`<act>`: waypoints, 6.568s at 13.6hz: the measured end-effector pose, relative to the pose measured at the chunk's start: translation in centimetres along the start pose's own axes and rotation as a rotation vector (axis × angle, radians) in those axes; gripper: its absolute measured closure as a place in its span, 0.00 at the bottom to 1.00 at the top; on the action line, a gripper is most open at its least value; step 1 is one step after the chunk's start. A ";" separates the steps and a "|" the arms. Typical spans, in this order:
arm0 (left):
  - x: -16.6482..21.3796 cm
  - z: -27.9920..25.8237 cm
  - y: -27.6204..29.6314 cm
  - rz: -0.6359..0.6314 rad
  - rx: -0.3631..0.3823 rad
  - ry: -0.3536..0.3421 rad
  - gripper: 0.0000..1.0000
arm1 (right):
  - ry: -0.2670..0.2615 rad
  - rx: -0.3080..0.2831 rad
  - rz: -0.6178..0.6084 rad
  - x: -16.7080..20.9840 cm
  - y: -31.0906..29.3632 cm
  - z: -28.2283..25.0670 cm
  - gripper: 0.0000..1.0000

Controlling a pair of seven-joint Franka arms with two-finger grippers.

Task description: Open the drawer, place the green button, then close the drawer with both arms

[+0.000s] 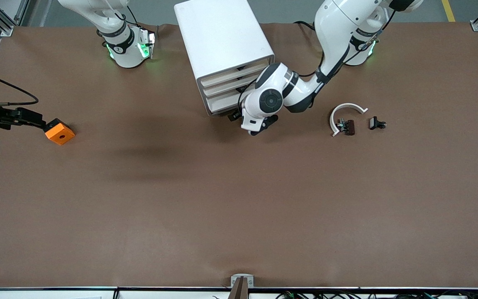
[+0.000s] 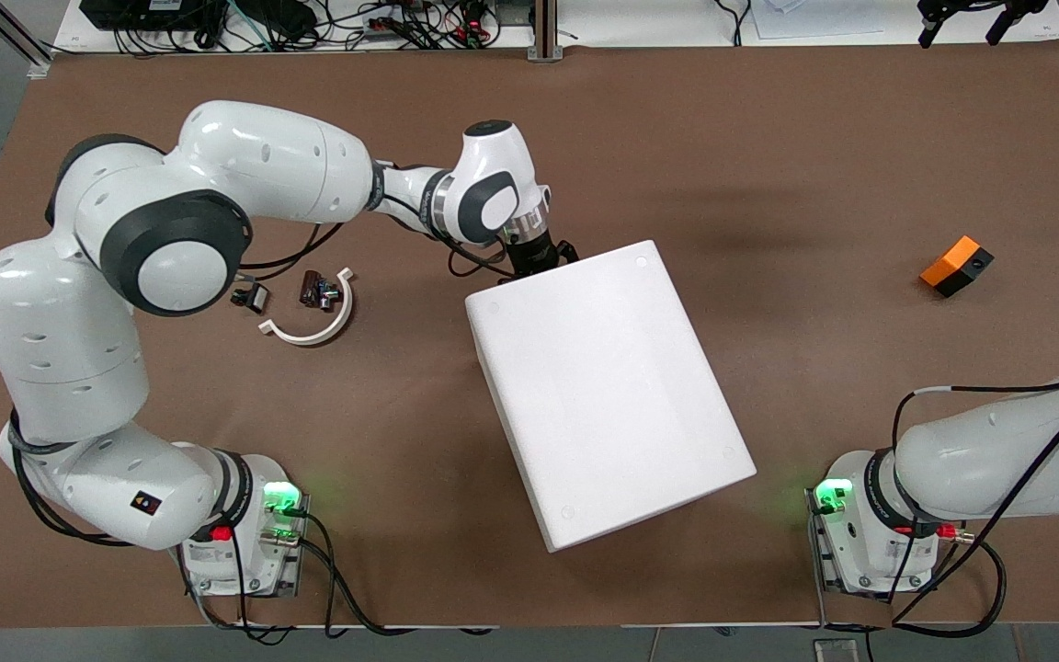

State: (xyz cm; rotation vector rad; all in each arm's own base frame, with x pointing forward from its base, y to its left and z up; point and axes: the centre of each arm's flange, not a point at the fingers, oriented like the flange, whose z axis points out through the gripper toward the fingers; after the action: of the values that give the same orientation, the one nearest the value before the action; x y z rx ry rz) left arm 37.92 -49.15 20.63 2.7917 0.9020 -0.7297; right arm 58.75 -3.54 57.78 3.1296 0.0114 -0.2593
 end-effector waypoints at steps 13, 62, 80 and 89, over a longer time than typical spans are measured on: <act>3.6 -4.5 1.7 -0.149 -0.095 0.006 0.00 | 0.012 0.004 0.032 -0.8 1.9 -1.3 0.00; 13.7 -57.1 -33.5 0.522 0.158 0.537 0.00 | 0.156 0.052 0.050 -9.9 2.2 -4.9 0.00; 12.0 -54.6 -31.7 0.543 0.153 0.481 0.00 | 0.161 0.033 0.050 -10.0 2.3 -5.1 0.00; 11.9 -55.1 -32.3 0.533 0.140 0.472 0.00 | 0.162 0.033 0.049 -10.1 2.3 -5.2 0.00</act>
State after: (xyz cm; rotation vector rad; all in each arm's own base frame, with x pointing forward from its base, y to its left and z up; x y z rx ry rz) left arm 50.22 -2.70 64.30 3.1663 0.1113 -0.0555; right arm 49.64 -5.87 64.52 3.1690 -0.0707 -0.0046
